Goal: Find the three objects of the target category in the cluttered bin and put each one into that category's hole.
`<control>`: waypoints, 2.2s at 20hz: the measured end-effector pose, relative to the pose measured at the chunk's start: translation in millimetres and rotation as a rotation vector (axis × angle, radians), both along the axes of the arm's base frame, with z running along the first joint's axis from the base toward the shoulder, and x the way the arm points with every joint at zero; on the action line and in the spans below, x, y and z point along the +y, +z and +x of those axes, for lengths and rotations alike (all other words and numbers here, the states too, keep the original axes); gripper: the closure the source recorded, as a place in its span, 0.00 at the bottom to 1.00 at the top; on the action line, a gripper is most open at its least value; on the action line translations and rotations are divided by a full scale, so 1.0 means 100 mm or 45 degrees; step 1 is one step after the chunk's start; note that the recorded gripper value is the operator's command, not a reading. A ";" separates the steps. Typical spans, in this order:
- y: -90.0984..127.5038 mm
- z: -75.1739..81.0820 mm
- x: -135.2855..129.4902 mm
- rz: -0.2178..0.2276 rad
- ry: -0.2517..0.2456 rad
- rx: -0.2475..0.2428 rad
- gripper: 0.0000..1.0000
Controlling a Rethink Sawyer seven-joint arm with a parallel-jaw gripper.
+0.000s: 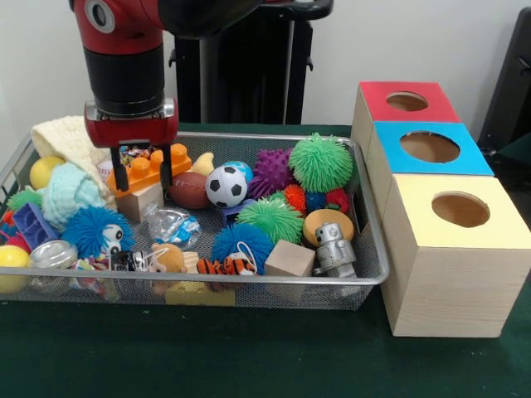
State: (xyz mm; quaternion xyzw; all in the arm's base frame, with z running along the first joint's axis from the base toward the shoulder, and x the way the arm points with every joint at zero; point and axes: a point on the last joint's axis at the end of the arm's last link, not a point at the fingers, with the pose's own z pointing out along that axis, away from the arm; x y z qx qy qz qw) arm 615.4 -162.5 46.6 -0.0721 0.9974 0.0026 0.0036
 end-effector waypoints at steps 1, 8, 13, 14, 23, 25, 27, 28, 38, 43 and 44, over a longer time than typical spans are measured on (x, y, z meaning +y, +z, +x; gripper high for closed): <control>-0.01 -0.01 0.02 0.006 -0.002 -0.001 0.00; -0.03 -0.03 0.13 0.030 -0.003 -0.007 0.00; -0.03 -0.08 0.12 0.029 -0.014 -0.001 0.00; -0.03 -0.09 0.12 0.030 -0.016 -0.001 0.00; -0.05 -0.10 0.12 0.036 -0.022 -0.002 0.00; -0.05 -0.10 0.12 0.037 -0.024 -0.002 0.00; -0.06 -0.10 0.11 0.039 -0.026 -0.001 0.00; -0.06 -0.11 0.11 0.040 -0.027 -0.001 0.00; -0.17 -0.13 0.16 0.062 -0.030 0.006 0.00; -0.24 -0.15 0.22 0.079 -0.028 0.011 0.00; -0.27 -0.15 0.24 0.082 -0.029 0.007 0.00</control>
